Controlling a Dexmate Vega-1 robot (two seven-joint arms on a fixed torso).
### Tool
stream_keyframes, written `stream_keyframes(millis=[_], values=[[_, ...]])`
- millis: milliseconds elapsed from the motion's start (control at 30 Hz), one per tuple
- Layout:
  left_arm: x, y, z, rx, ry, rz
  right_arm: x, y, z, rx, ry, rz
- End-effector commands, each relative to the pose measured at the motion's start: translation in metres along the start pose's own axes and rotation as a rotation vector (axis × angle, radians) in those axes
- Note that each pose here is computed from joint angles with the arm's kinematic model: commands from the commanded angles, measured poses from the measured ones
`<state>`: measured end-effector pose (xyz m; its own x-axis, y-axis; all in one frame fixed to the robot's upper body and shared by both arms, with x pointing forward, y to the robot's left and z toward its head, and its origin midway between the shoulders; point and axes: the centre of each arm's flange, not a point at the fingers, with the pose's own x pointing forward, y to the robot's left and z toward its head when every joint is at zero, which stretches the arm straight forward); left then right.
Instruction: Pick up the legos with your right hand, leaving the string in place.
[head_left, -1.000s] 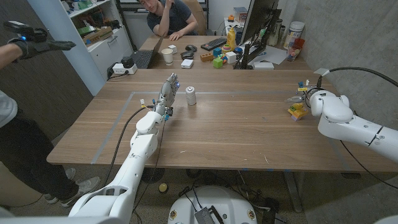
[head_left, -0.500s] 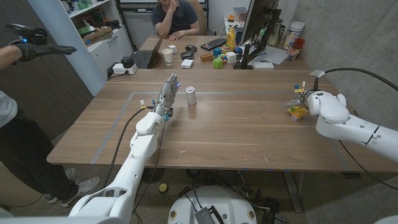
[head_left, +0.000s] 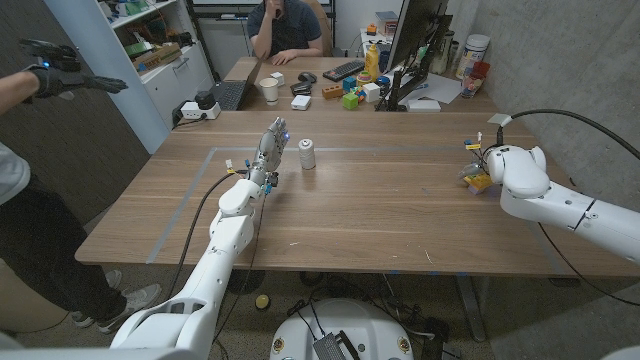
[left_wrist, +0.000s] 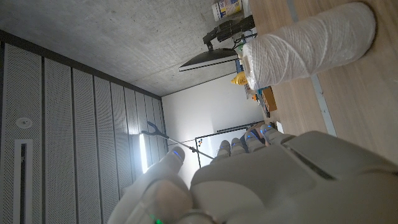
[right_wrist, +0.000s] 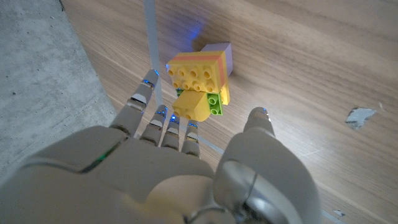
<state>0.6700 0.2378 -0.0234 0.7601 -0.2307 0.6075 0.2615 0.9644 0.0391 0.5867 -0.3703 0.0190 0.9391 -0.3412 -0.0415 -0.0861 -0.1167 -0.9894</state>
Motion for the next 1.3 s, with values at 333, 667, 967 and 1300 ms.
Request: stream_keyframes(millis=[333,667,967,1300], values=[[0.009,0.002,0.000,0.003,0.003,0.000,0.012,-0.009,0.014,-0.058,0.030,0.034],[0.014,0.000,0.001,0.006,0.003,-0.006,0.018,-0.009,0.014,-0.056,0.045,0.067],[0.013,-0.002,0.001,0.007,0.002,-0.003,0.020,-0.009,0.012,-0.049,0.052,0.088],[0.009,-0.003,0.001,0.008,0.000,-0.002,0.015,-0.011,0.009,-0.019,0.036,0.057]])
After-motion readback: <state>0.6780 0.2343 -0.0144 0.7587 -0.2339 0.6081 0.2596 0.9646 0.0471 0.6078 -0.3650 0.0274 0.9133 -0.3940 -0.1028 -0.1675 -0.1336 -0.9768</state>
